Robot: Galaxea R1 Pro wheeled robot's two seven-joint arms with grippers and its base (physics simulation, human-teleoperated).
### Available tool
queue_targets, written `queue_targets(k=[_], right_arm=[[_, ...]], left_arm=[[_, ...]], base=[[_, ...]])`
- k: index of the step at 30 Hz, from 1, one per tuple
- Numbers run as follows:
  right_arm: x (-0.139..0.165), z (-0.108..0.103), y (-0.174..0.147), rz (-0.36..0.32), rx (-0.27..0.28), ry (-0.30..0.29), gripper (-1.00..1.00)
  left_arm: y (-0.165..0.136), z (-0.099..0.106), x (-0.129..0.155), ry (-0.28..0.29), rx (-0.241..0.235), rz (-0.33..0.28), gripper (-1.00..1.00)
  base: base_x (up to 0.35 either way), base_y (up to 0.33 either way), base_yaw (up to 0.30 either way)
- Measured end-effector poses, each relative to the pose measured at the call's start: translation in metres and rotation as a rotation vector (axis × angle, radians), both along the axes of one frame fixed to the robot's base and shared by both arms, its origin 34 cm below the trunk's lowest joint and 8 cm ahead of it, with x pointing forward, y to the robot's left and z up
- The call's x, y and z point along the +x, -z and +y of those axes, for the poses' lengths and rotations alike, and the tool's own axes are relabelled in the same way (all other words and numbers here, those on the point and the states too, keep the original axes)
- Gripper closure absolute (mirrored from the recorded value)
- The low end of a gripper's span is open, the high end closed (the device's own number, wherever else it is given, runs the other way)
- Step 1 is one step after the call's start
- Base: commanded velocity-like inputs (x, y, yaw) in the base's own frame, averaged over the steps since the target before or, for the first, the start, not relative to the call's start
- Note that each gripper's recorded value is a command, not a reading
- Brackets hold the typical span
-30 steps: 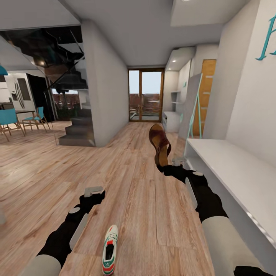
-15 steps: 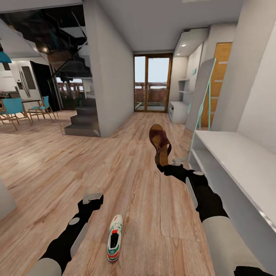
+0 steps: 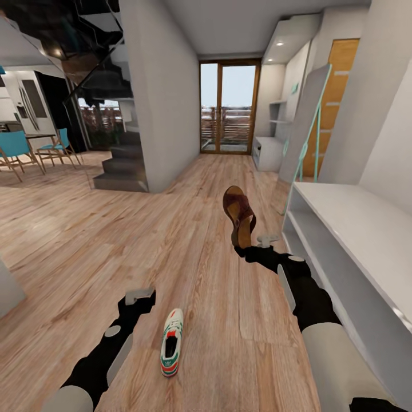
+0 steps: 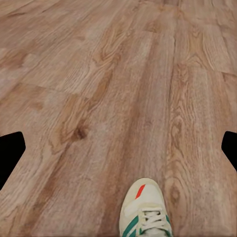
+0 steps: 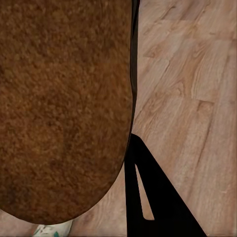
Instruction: Pick up the two gym shoes and the two sandals from the corridor floor and place them onto the hallstand (shoe rack) in the corridor, making sure they are on the rack and not on the floor. Arrange them so the two gym shoes are next to each other and the two sandals are next to each other.
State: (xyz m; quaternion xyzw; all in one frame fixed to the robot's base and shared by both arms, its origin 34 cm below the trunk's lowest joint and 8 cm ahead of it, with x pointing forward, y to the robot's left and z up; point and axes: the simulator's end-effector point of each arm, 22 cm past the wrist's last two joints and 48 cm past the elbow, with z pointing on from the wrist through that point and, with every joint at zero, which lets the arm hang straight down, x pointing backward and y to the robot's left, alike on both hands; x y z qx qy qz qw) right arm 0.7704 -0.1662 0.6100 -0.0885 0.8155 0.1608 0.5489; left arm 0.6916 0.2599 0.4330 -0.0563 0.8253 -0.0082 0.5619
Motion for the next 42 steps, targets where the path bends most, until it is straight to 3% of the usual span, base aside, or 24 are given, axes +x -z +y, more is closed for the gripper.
queue_targets(k=[18,26,42], right_arm=[[0.007,0.001,0.065,0.090,0.000,-0.001,1.00],[0.008,0.001,0.065,0.088,0.001,-0.002,1.00],[0.010,0.001,0.117,0.155,-0.002,-0.001,1.00]], left_arm=[[0.056,-0.009,-0.009,0.024,0.008,0.081,-1.00],[0.055,-0.012,-0.007,0.031,0.011,0.064,-1.00],[0.104,-0.012,-0.019,0.032,0.011,0.143,-1.00]], base=[[0.000,0.000,-0.106],[0.000,0.000,-0.110],[0.000,0.000,-0.003]])
